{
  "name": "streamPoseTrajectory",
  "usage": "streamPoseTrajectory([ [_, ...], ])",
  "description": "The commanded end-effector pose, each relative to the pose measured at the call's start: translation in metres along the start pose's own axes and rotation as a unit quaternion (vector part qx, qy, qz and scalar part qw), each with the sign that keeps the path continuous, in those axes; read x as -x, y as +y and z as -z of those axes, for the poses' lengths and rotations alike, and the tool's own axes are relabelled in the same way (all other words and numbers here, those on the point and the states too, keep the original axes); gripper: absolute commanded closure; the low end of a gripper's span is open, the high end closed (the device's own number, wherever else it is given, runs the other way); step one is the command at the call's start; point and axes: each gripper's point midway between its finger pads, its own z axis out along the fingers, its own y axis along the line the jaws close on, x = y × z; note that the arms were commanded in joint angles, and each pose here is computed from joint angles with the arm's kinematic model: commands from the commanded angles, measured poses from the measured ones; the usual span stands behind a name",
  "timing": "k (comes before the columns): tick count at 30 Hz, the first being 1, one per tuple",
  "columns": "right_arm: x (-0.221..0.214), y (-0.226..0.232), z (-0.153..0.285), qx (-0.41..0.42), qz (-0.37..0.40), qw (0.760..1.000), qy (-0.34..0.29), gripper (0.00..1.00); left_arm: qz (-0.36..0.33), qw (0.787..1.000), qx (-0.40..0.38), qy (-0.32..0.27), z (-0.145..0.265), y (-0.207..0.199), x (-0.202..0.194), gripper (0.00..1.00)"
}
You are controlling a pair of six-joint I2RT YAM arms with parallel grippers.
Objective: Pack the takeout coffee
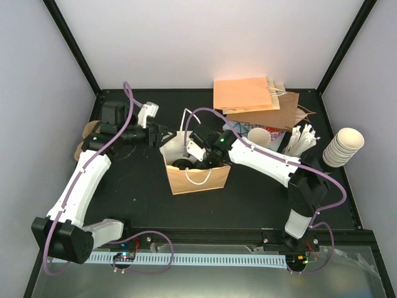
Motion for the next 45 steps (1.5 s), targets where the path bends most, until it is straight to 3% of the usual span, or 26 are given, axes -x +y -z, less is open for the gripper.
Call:
streamPoseTrajectory([
  [1,-0.052,0.002,-0.053,-0.007,0.046,0.994,0.102,0.68,-0.063,0.998,-0.012,0.019,-0.011,-0.003,-0.008,0.28],
  [7,-0.058,0.002,-0.053,-0.010,0.088,0.991,0.102,0.69,-0.054,0.995,0.050,0.074,-0.030,0.027,-0.014,0.39],
  [14,-0.070,-0.002,-0.047,-0.031,0.116,0.986,0.115,0.68,-0.069,0.991,0.069,0.095,-0.035,0.026,-0.016,0.71],
  [17,-0.083,0.014,-0.047,0.016,0.128,0.982,0.141,0.67,-0.071,0.991,0.069,0.089,-0.036,0.023,-0.014,0.86],
  [19,-0.086,0.016,-0.048,0.021,0.127,0.981,0.145,0.67,-0.073,0.991,0.069,0.086,-0.036,0.021,-0.014,0.90],
  [29,-0.129,0.039,-0.049,0.039,0.072,0.972,0.220,0.68,-0.071,0.991,0.076,0.085,-0.035,0.022,-0.017,0.94],
  [37,-0.137,0.043,-0.041,0.039,0.051,0.972,0.227,0.66,-0.069,0.991,0.078,0.086,-0.034,0.022,-0.017,0.94],
  [41,-0.118,0.038,-0.037,0.030,0.052,0.979,0.195,0.66,-0.070,0.991,0.071,0.085,-0.034,0.019,-0.017,0.94],
  [44,-0.095,0.029,-0.028,0.011,0.051,0.985,0.165,0.53,-0.069,0.992,0.055,0.085,-0.035,0.014,-0.018,0.94],
  [45,-0.087,0.026,-0.024,0.006,0.052,0.986,0.156,0.42,-0.070,0.993,0.052,0.085,-0.035,0.013,-0.017,0.94],
])
